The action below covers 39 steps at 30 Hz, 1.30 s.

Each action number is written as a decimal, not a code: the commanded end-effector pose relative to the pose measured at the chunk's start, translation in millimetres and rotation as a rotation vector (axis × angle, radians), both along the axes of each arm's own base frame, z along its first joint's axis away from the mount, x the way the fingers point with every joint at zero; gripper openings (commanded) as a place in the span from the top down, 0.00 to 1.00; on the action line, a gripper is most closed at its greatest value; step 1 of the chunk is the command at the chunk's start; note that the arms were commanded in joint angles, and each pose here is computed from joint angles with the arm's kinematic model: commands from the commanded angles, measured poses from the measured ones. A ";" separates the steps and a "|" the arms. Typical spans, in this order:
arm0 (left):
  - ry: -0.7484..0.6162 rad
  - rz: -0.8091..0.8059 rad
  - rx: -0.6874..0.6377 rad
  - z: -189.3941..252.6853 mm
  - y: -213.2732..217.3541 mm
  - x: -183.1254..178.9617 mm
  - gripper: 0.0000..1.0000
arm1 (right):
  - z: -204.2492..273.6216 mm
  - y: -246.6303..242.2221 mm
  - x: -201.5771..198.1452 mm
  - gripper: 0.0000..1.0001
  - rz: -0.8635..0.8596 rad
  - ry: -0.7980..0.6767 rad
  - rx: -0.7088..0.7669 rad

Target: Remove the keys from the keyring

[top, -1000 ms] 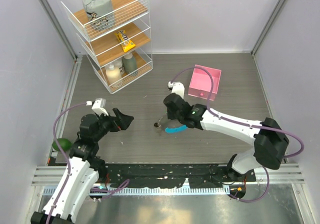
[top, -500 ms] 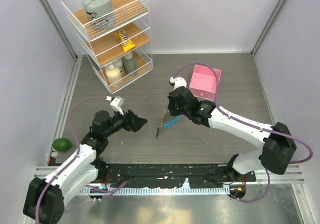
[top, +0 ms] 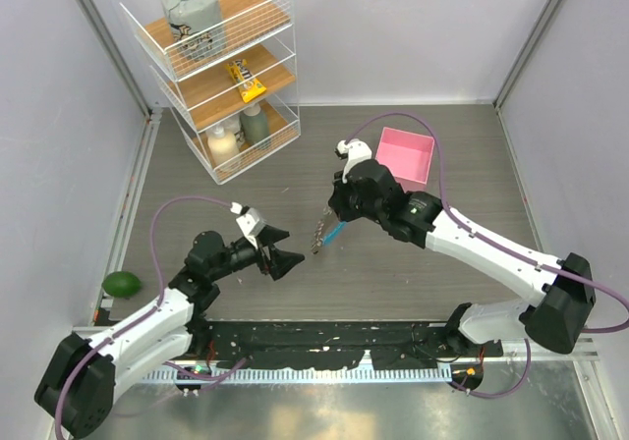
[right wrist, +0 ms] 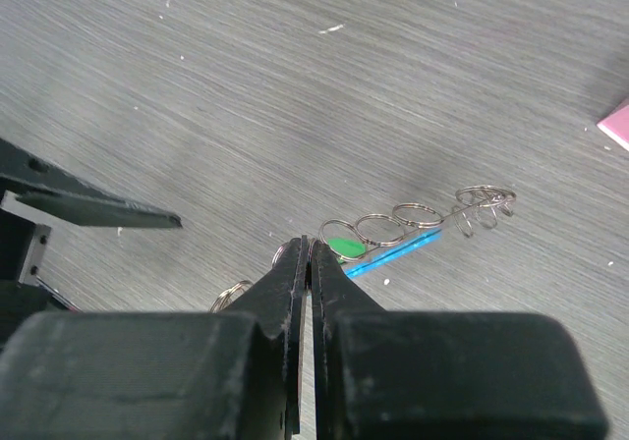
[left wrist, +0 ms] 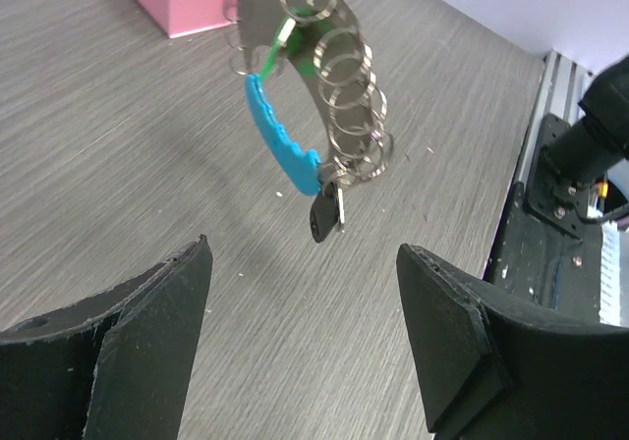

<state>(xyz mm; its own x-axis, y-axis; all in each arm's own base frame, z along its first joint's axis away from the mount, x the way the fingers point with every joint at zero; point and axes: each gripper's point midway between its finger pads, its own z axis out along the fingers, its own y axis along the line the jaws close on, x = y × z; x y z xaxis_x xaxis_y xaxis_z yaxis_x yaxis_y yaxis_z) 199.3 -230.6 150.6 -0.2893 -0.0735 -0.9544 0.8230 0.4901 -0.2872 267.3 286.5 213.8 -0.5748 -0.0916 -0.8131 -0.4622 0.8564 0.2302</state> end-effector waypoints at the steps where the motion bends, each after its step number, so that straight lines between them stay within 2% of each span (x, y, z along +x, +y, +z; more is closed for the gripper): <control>1: -0.197 -0.068 0.019 23.9 -11.1 -2.6 0.18 | 50.3 2.9 4.3 0.95 0.013 -0.087 0.084; 9: -0.287 -0.078 0.075 25.8 -17.8 1.4 0.18 | 68.7 6.0 1.3 0.95 0.035 -0.099 0.118; 16: -0.286 -0.112 0.110 22.5 -31.3 5.4 0.17 | 76.1 8.3 -1.7 0.95 0.050 -0.103 0.140; 21: -0.361 -0.168 0.154 23.7 -49.2 1.6 0.15 | 77.1 9.0 -2.6 0.95 0.055 -0.102 0.146; 30: -0.359 -0.074 0.211 20.3 -55.1 23.6 0.21 | 83.2 8.6 -6.7 0.95 0.067 -0.105 0.169; 32: -0.363 -0.068 0.215 21.2 -55.3 25.6 0.27 | 83.6 8.3 -7.8 0.95 0.069 -0.104 0.172; 39: -0.384 -0.071 0.205 28.0 -49.0 18.0 0.75 | 75.5 2.8 -7.8 0.95 0.048 -0.099 0.156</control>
